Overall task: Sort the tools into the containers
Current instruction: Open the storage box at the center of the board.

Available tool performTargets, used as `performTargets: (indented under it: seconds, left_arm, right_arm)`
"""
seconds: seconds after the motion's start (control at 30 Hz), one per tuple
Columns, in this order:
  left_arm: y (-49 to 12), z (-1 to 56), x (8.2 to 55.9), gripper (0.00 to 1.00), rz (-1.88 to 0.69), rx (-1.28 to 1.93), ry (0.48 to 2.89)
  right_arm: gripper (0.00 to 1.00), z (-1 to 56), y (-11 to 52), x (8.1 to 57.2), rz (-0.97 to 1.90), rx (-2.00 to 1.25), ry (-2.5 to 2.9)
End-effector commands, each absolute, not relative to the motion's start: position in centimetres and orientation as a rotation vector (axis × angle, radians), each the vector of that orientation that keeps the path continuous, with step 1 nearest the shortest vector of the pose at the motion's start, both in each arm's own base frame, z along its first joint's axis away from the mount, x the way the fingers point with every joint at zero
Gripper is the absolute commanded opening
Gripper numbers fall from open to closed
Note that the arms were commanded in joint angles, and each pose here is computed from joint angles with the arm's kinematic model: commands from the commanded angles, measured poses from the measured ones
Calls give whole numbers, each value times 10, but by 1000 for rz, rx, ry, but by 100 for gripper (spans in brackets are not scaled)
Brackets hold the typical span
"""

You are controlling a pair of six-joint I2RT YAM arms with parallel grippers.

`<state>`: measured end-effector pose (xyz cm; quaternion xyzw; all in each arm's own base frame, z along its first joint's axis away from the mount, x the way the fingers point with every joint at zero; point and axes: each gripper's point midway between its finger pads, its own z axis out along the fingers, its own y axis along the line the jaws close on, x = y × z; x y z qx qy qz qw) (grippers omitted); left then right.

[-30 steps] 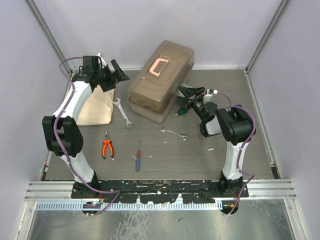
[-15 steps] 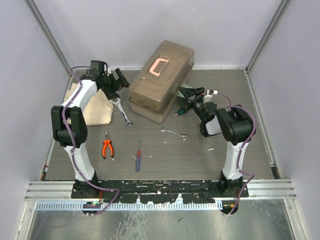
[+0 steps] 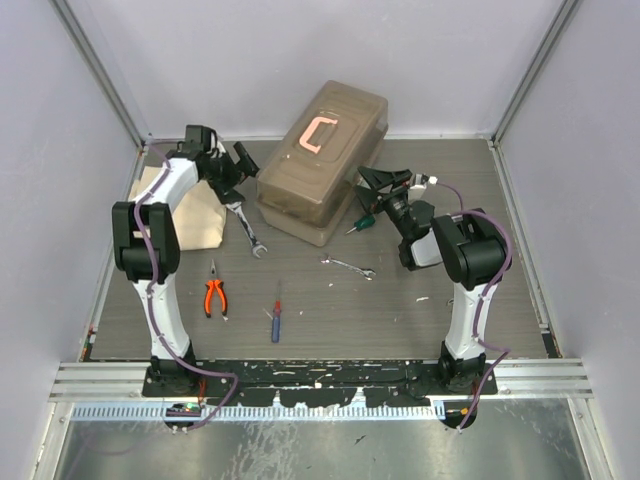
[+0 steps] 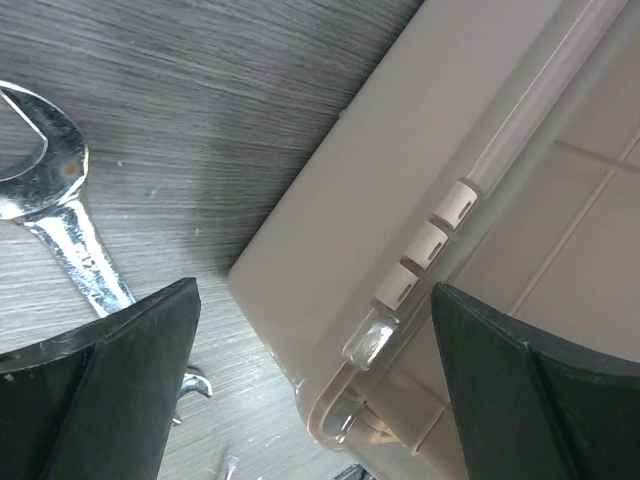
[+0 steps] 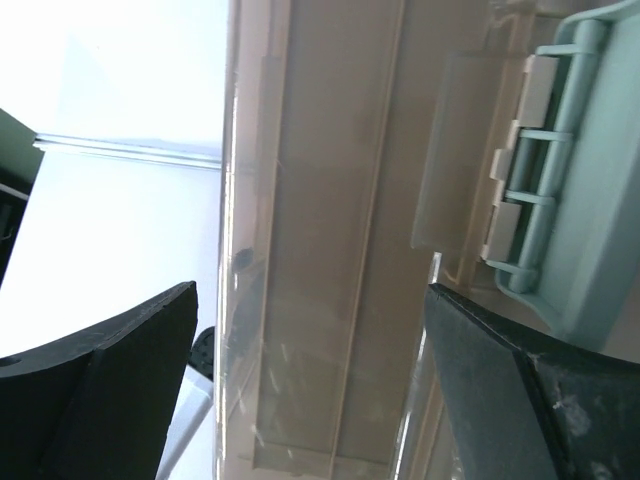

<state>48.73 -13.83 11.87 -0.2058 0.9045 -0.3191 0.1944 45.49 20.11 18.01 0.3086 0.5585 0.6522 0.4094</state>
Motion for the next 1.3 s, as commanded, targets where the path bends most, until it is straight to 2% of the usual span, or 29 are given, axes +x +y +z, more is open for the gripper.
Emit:
performTargets:
  seconds: [0.0,0.2,0.37,0.57,0.67,0.73,0.8,0.87,1.07,1.27]
  left_arm:
    - [-158,131,488,100,-1057,-560,2535]
    - [-161,121,488,99,-1136,-655,2543]
    - [-145,120,497,97,-1239,-805,2428]
    - [-130,108,492,94,-1088,-848,2497]
    - [-126,102,491,89,-1046,-860,2521]
    - [-126,100,490,78,-1040,-868,2527]
    - [-126,102,490,72,-1050,-865,2524]
    - [-128,113,495,73,-1114,-843,2468]
    - [-137,166,511,84,-1374,-721,2234]
    - [-109,165,515,83,-1360,-825,2145]
  right_arm:
    - [98,212,204,456,1701,696,1303]
    - [98,210,205,455,1707,696,1306]
    - [98,209,205,454,1717,696,1304]
    - [98,208,205,454,1720,700,1303]
    - [98,208,205,454,1720,699,1304]
    - [98,208,205,453,1719,700,1304]
    - [98,207,204,453,1720,700,1304]
    - [98,207,205,452,1723,698,1305]
    - [98,206,206,452,1726,696,1307]
    - [98,205,206,452,1728,699,1312]
